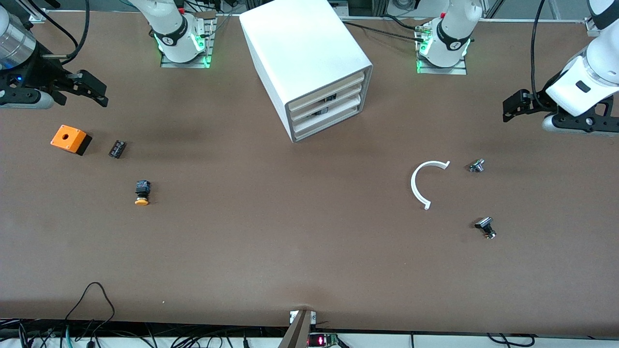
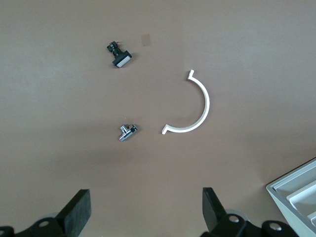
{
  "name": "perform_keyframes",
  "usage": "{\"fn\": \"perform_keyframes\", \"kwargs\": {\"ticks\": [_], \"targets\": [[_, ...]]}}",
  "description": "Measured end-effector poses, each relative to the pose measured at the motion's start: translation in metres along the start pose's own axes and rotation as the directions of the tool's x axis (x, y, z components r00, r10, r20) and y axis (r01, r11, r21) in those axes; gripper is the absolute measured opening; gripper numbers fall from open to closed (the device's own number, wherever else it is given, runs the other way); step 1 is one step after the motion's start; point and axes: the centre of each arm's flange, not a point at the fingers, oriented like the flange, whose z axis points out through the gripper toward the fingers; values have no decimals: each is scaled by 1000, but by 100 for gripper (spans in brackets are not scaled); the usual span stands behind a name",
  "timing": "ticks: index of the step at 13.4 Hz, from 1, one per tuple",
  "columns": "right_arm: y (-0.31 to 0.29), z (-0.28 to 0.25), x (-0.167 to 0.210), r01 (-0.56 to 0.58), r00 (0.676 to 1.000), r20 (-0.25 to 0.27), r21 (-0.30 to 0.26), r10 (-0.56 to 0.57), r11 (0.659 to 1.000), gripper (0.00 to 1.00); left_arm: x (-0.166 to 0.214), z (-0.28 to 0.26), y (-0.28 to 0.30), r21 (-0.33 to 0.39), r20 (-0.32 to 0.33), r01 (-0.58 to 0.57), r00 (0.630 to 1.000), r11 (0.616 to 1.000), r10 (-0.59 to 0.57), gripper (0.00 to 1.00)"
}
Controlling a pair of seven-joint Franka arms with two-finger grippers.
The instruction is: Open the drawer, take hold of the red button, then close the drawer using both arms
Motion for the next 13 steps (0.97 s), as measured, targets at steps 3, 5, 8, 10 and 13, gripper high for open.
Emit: {"fn": "perform_keyframes", "kwargs": {"ticks": [3,5,8,10,13], "targets": [[0,2,-1,-10,1000,10,-1,10,1000,100,0,0,0,0,3,1,1000,1000,-1,100],[1,4,1,-13,1000,15,-1,13,1000,100,0,0,1,-1,4,-2,1000,1000,2,100],[1,11,4,-7,1000,29,-1,7,1000,100,-1,0,7,-1,4,-10,1000,1000,10,100],[1,16,7,26,999,41,0,-26,1000,100,-1,0,12,-1,4,-10,1000,1000,10,100],[-1,35,16,44,996,74,3,-44,999,100,-2,0,20,0,12,-10,1000,1000,10,100]]}}
